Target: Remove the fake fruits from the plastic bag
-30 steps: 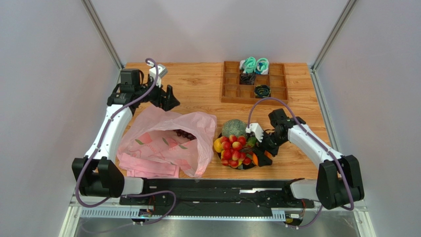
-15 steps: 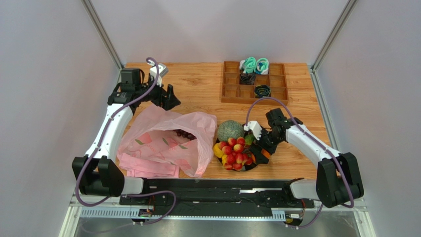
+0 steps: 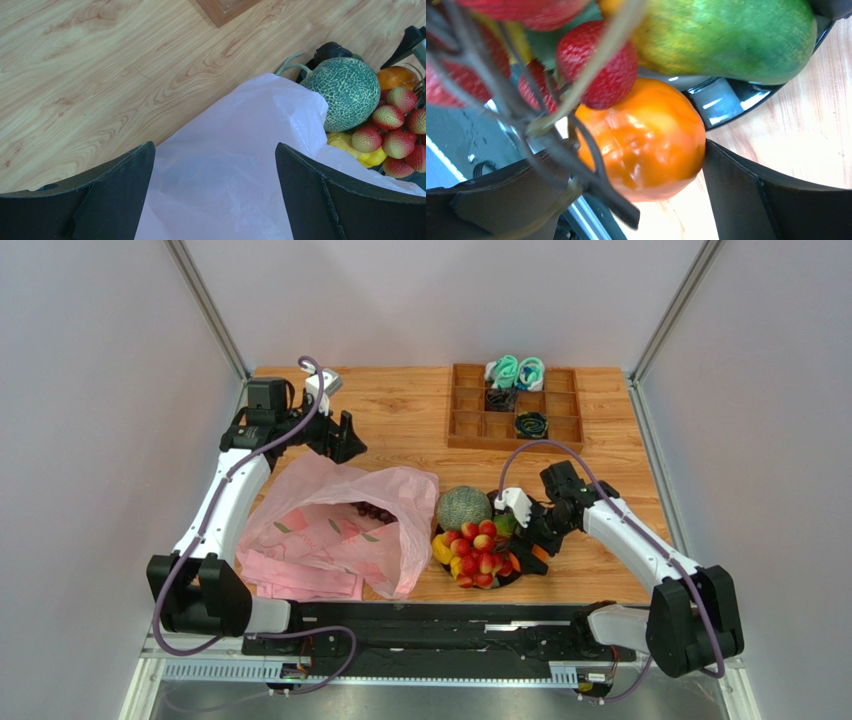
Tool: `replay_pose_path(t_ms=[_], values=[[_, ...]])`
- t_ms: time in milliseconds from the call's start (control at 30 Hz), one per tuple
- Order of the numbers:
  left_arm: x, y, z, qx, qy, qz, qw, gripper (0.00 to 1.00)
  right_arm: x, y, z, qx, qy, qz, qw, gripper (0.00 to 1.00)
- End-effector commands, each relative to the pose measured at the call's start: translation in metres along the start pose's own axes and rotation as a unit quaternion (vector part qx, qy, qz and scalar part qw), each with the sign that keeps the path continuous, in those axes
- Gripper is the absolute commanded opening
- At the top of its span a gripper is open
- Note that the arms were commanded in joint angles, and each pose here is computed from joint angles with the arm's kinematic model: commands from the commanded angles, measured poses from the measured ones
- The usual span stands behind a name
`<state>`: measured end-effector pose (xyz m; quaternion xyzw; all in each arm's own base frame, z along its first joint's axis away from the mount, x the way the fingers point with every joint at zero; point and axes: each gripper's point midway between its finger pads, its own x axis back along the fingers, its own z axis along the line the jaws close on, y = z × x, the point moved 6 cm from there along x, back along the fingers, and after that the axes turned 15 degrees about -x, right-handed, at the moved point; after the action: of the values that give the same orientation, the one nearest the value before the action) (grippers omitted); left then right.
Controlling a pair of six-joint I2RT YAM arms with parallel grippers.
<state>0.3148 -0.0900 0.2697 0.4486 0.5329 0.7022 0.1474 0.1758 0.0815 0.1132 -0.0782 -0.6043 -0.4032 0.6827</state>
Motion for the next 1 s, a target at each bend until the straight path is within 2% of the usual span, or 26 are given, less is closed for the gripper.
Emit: replay_pose_path(t_ms=[0,100,267,500,600,700,767,833,867,933,967], values=[[-0.002,0.016,0.004,-0.025,-0.001,-0.025,0.999,0.99,0.024,0.012,0.01,0.053,0.002,-0.037,0.998,1.0],[-0.002,0.018,0.004,-0.028,-0.003,-0.028,0.999,0.99,0.035,0.016,0.019,0.072,0.011,-0.058,0.996,1.0],[-0.001,0.022,0.005,-0.031,0.001,-0.035,0.999,0.99,0.046,0.02,0.021,0.06,-0.002,-0.062,0.996,1.0],[-0.002,0.023,0.005,-0.032,-0.001,-0.039,0.999,0.99,0.037,0.018,0.016,0.052,-0.004,-0.054,0.997,1.0],[0.003,0.03,0.005,-0.04,0.003,-0.044,0.998,0.99,0.056,0.031,0.018,0.05,-0.023,-0.084,0.995,1.0],[0.01,0.039,0.005,-0.045,0.013,-0.053,0.997,0.99,0.086,0.056,0.025,0.054,-0.045,-0.154,0.986,1.0],[0.016,0.05,0.005,-0.053,0.022,-0.061,0.997,0.99,0.101,0.078,0.032,0.047,-0.027,-0.202,0.978,1.0],[0.022,0.054,0.007,-0.053,0.037,-0.054,0.996,0.99,0.11,0.097,0.046,0.046,0.023,-0.226,0.973,1.0],[0.028,0.063,0.008,-0.06,0.048,-0.058,0.995,0.99,0.129,0.117,0.057,0.048,0.04,-0.251,0.966,1.0],[0.04,0.068,0.009,-0.068,0.076,-0.05,0.994,0.99,0.13,0.144,0.075,0.06,0.103,-0.242,0.963,1.0],[0.048,0.073,0.01,-0.079,0.091,-0.052,0.991,0.99,0.15,0.166,0.087,0.084,0.11,-0.267,0.954,0.96]])
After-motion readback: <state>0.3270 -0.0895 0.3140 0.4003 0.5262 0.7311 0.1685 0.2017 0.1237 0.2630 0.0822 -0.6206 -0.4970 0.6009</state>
